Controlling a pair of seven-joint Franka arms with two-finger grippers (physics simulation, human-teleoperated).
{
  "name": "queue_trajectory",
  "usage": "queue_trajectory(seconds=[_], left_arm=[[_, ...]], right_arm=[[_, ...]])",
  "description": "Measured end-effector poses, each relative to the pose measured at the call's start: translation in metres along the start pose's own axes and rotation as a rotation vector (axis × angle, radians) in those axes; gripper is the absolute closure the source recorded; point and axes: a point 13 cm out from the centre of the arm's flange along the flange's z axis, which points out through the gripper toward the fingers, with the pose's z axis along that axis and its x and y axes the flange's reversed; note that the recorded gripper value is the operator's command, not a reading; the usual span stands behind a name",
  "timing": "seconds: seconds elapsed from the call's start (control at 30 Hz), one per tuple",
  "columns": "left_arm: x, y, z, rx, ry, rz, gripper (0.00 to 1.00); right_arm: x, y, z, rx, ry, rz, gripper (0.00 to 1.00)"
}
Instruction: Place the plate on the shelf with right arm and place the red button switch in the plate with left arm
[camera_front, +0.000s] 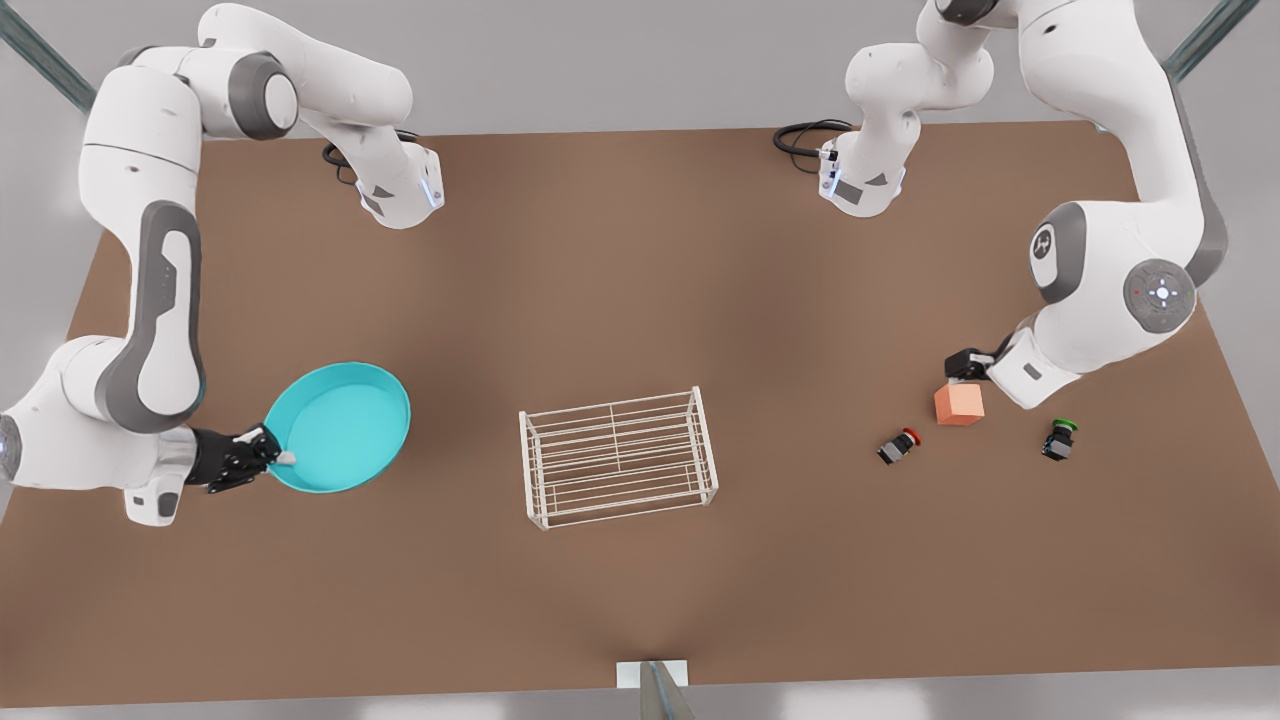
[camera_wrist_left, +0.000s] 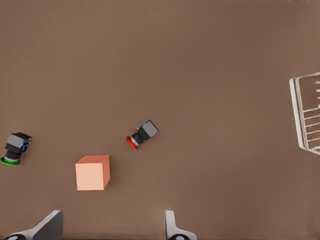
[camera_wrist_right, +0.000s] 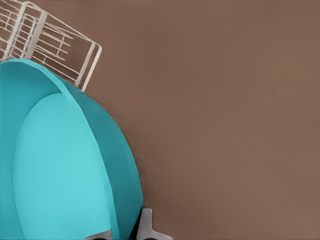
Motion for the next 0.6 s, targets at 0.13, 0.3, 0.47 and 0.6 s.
queue_trajectory(seconds=[0.13,0.3,0.47,0.6], left_arm=[[-0.025,-0.130,0.003,0.099,-0.014,-0.223,0.00],[-0.049,-0.145,0.077,0.036,0.074,-0.648,0.00],[-0.043,-0.160,0.072,0.004,0.079,-0.987,0.00],[-0.041,-0.139,0.061,0.058,0.130,-1.287,0.00]], right_arm=[[-0.030,0.050,0.006,-0.056,0.011,0.006,0.78],[-0.071,0.108,0.027,-0.066,0.042,0.027,0.78],[-0.109,0.157,0.069,-0.059,0.059,0.077,0.78],[-0.139,0.197,0.101,-0.073,0.040,0.128,0.78]])
